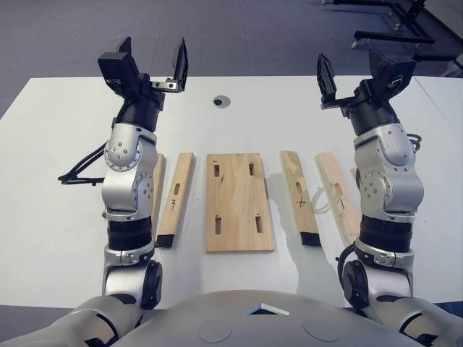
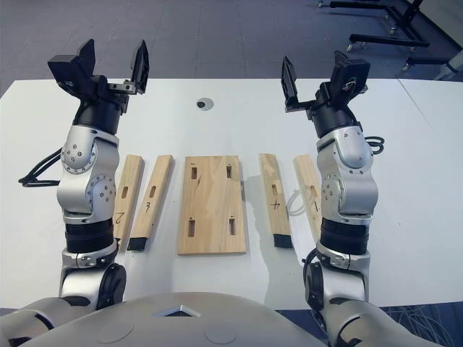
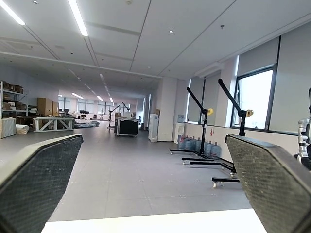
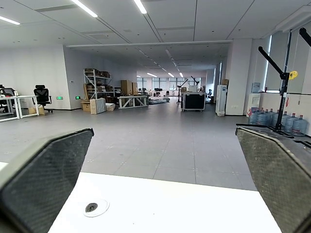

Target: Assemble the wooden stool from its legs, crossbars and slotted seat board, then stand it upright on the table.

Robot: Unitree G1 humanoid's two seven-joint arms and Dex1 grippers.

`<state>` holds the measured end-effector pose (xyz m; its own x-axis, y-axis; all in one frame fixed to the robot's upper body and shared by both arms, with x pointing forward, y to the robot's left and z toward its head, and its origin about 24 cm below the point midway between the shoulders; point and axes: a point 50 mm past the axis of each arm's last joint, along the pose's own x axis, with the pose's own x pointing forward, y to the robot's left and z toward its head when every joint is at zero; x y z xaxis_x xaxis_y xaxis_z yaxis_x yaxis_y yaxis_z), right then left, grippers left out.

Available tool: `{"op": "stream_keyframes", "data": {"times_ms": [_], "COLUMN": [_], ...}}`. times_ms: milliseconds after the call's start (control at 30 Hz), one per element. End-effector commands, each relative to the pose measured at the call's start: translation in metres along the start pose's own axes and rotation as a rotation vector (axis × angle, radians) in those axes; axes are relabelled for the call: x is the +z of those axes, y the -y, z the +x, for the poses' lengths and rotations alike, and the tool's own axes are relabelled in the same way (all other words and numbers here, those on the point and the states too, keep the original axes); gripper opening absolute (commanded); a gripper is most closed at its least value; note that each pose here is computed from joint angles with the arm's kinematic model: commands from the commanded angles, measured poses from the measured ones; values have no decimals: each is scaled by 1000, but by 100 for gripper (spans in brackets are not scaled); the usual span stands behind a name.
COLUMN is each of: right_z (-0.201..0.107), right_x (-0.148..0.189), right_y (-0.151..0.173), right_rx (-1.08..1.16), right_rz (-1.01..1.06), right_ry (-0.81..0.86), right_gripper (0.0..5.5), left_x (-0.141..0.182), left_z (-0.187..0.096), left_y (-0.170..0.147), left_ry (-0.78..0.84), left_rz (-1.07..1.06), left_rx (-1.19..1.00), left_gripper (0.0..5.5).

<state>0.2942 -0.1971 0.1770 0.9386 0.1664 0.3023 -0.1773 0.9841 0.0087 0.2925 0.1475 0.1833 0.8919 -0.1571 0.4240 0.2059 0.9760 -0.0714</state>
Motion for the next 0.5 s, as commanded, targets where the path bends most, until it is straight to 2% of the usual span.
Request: {"op": "stream_keyframes", "data": {"times_ms": [33, 367, 500], "right_z": [1, 1, -24], "right_x": [-1, -3, -18], "right_y": [1, 2, 19], "right_rx": [-10, -18, -62], "right_rz": [-2, -23, -81], "right_ry": [6, -12, -211], "right_gripper": [540, 540, 540], "left_x": [0, -4, -4], "left_z": [3, 2, -3], "left_y": [2, 1, -2], "left_ry": [6, 10, -12], "left_rz": [41, 64, 72], "left_rx": [-20, -27, -1], "left_gripper": [539, 539, 539]}}
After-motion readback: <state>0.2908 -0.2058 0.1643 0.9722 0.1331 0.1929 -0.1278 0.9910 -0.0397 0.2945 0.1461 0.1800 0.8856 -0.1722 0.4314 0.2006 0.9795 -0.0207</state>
